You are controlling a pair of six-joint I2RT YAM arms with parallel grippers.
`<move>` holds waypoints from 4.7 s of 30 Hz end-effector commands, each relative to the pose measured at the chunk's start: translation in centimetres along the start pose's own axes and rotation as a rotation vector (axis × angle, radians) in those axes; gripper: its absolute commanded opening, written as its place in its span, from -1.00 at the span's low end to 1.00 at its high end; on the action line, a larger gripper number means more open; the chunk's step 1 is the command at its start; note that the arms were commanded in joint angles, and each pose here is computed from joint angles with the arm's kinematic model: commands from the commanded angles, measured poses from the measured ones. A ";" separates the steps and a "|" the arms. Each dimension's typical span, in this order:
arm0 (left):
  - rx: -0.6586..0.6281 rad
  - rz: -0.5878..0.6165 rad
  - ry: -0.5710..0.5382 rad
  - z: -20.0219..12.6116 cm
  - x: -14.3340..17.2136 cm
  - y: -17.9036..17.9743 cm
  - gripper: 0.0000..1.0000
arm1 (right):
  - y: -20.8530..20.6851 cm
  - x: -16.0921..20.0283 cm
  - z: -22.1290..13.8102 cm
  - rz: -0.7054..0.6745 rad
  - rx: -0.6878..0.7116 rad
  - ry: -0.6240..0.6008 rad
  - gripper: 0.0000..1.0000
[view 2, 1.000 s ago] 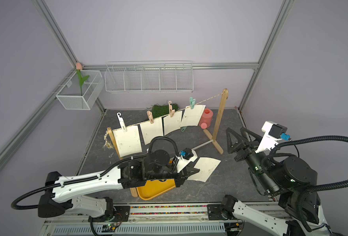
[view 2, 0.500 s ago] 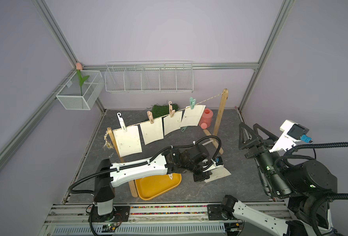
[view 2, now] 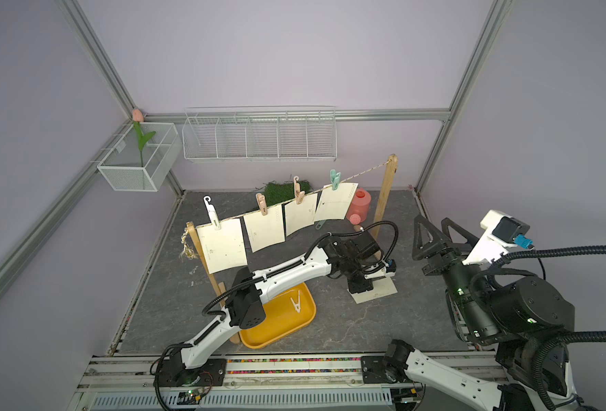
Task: Remove the postcards from the strings
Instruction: Place the postcard at the center of the board, then pinch the postcard on the clothesline.
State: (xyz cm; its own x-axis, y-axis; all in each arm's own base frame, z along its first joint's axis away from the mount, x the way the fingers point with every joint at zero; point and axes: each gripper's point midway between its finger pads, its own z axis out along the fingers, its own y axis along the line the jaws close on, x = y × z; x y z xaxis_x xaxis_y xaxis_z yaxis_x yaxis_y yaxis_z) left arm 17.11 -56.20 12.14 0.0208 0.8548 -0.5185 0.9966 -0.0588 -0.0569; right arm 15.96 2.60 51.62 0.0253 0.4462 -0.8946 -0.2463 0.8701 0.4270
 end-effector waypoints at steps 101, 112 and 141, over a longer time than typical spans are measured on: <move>-0.057 0.148 0.348 -1.5 8.3 -1.8 -0.26 | -1.3 3.6 1.6 -0.141 0.110 0.039 0.63; -0.076 0.294 -0.028 -8.7 4.0 -7.5 -0.27 | 4.3 3.2 1.4 -0.266 -0.189 0.103 0.95; -0.499 -0.016 -0.672 -27.7 2.9 -4.1 0.10 | 10.2 4.8 12.2 0.255 -0.293 0.498 0.89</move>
State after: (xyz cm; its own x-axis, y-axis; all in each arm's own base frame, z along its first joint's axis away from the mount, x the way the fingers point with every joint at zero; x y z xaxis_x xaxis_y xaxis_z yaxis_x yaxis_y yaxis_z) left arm 13.85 -38.66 31.84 0.1039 0.4122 -0.9052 0.9342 0.2718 0.2310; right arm 26.16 16.73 51.64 -0.4703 0.2769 -0.8379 -0.4988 0.6998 0.5113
